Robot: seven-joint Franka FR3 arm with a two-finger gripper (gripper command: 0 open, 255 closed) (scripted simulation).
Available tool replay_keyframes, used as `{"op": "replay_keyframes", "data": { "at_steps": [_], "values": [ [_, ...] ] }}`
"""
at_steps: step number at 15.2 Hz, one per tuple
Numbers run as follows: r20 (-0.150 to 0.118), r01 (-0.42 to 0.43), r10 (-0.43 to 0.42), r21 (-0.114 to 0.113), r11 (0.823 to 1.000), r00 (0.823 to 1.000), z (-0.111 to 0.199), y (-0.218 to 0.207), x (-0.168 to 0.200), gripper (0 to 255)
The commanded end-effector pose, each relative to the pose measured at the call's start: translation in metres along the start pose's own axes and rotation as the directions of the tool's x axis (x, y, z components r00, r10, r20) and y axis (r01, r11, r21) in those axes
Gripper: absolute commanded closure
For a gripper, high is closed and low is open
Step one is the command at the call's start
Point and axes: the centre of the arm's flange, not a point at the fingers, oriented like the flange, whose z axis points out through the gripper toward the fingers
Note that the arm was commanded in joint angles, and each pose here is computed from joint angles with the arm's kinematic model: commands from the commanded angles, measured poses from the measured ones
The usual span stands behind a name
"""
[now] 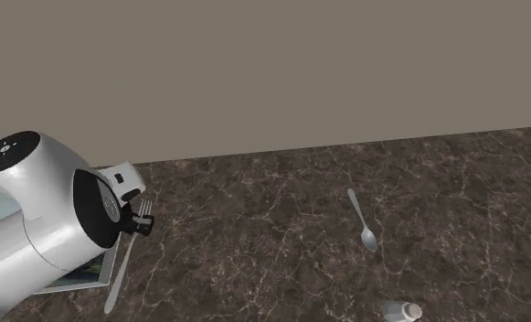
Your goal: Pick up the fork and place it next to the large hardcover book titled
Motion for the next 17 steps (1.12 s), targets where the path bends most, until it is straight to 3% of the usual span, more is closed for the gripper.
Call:
{"op": "replay_keyframes", "data": {
  "at_steps": [1, 4, 17],
  "values": [
    [0.000, -0.001, 0.001, 0.000, 1.000, 1.000, -0.001, -0.022, -0.018, 255],
    [0.000, -0.001, 0.001, 0.000, 1.000, 1.000, -0.003, -0.052, -0.049, 255],
    [0.000, -0.001, 0.001, 0.000, 1.000, 1.000, 0.066, -0.052, -0.054, 255]
  ]
}}
